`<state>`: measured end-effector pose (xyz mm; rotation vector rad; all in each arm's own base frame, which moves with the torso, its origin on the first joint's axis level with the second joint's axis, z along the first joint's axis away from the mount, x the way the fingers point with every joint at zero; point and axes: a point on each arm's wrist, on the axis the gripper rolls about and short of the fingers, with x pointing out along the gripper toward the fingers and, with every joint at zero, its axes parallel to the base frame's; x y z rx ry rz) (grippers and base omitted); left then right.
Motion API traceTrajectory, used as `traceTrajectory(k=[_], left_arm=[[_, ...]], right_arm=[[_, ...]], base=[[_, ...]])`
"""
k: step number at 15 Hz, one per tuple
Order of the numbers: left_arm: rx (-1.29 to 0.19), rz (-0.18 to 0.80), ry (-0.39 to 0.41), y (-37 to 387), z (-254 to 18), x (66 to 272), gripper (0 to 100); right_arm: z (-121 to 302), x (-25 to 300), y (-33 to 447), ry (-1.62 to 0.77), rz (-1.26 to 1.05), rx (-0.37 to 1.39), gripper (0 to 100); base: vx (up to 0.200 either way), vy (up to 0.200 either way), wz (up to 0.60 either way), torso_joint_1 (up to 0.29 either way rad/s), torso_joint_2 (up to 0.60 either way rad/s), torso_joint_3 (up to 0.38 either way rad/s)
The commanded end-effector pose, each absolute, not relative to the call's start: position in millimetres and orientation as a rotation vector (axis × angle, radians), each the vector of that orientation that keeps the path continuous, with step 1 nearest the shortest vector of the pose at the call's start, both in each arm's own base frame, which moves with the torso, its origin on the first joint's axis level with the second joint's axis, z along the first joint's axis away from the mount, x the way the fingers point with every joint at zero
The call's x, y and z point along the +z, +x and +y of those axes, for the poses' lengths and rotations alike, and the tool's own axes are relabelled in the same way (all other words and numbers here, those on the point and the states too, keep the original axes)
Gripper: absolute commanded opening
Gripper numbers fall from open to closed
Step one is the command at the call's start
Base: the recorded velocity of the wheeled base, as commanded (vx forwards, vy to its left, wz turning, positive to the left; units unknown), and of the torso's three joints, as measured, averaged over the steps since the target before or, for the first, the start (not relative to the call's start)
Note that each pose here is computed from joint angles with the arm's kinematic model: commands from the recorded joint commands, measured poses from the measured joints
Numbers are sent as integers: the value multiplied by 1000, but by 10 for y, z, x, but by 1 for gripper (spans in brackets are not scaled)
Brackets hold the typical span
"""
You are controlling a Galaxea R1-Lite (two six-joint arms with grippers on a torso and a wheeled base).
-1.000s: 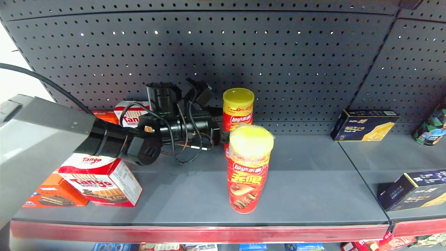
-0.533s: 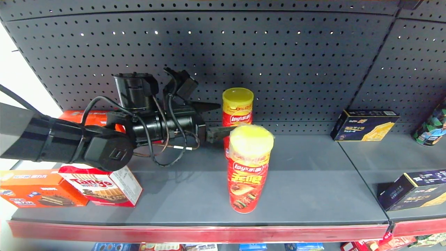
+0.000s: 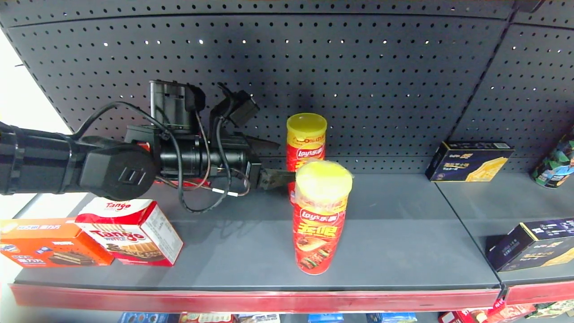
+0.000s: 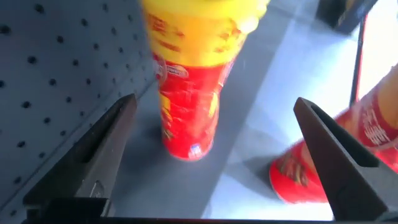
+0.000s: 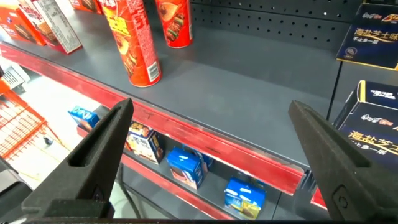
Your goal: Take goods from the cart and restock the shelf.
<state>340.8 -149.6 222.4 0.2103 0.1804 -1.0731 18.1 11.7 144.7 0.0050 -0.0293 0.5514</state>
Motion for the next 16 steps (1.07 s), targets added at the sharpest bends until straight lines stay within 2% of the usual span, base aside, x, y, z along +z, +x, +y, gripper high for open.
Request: traceTrajectory(k=[1,4,8,13,16], left_arm=[[-1063,165,236,3417,-1507,2305,100],[-1023,180,295,3457,-1507,2214,100],[-1011,181,297,3480,-1490,2209,100],[-988,210,305,3588,-1526,2078,100],[-953,203,320,3696,-1561,2067,100]], right_arm=[[118,1450,182,4,-30,552,100],[116,1450,181,6,-31,545,100],[116,1449,176,4,-33,548,100],[116,1440,176,4,-30,548,100],[116,1436,177,5,-28,548,100]], base=[[0,0,0,0,0,0],[0,0,0,0,0,0],[0,0,0,0,0,0],[0,0,0,0,0,0],[0,0,0,0,0,0]])
